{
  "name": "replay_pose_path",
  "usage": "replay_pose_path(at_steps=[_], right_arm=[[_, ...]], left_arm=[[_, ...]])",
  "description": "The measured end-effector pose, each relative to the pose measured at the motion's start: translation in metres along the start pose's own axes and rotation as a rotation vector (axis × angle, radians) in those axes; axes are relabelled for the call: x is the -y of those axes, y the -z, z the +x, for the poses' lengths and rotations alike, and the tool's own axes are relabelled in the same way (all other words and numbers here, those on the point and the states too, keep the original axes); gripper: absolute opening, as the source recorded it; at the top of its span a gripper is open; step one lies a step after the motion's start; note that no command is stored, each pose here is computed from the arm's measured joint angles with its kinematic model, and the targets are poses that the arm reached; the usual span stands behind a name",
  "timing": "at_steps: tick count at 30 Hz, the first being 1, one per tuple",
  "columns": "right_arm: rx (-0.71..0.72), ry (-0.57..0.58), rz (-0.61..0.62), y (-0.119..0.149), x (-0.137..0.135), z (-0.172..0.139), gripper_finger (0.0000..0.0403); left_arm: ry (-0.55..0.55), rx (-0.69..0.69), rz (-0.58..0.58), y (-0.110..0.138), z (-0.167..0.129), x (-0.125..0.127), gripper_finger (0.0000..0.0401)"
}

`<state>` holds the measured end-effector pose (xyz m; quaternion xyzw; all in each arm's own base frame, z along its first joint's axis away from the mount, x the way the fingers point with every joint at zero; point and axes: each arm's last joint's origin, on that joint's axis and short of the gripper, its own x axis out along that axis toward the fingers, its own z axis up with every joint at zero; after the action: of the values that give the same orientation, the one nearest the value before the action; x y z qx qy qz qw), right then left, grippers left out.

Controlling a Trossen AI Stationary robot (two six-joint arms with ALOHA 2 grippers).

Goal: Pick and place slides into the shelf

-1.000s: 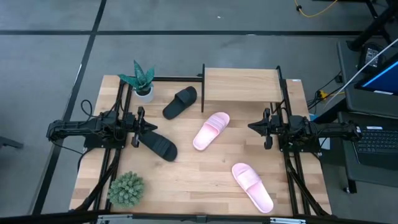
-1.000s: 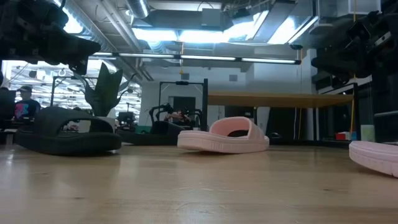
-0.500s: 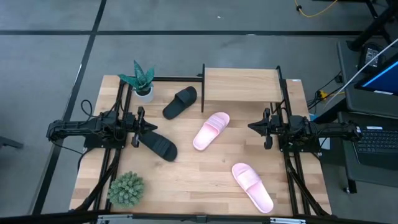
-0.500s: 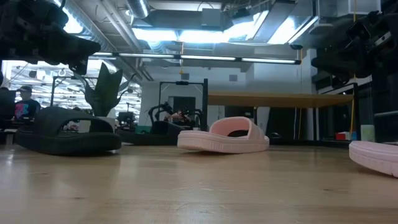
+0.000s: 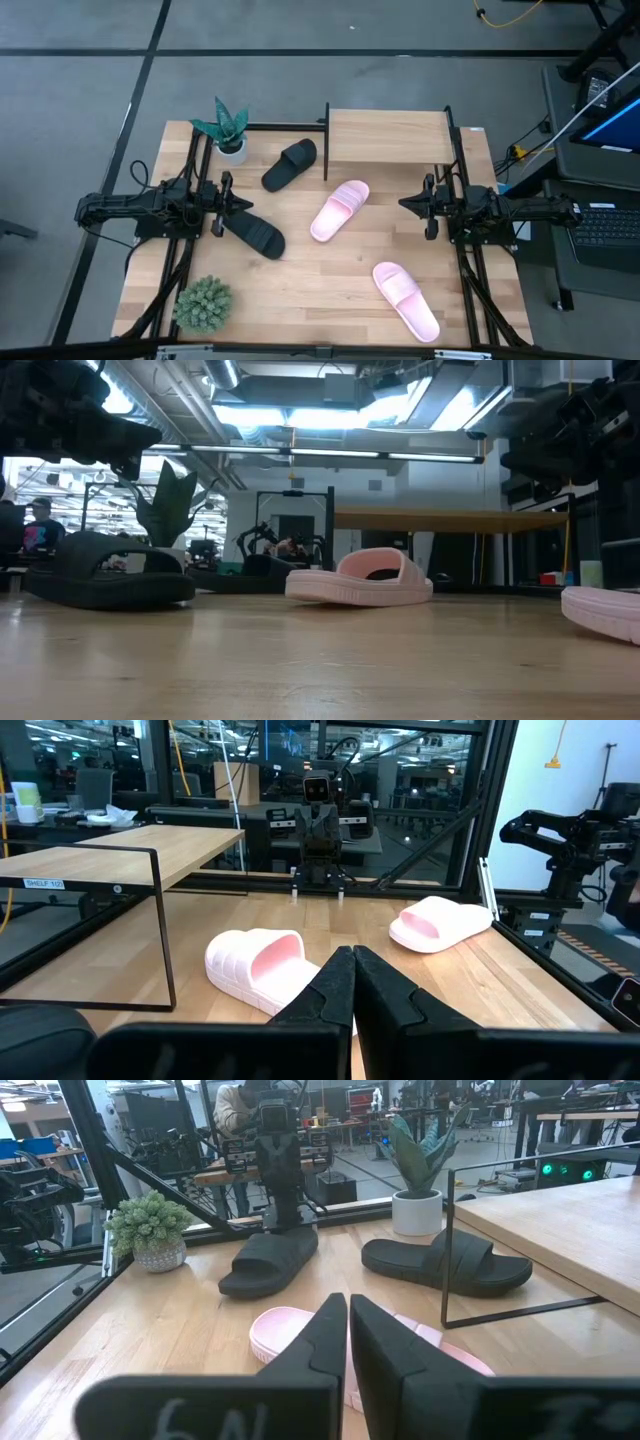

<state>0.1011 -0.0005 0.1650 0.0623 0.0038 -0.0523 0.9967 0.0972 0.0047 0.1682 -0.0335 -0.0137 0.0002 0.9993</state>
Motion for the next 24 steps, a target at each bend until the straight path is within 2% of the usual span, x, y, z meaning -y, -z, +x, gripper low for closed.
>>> replay_pose_path(at_steps=[24], right_arm=[[0.000,0.000,0.026,0.0000,0.0000,0.0000,0.0021]], left_arm=[[0.000,0.000,0.000,0.0000,0.0000,0.0000,0.0000]])
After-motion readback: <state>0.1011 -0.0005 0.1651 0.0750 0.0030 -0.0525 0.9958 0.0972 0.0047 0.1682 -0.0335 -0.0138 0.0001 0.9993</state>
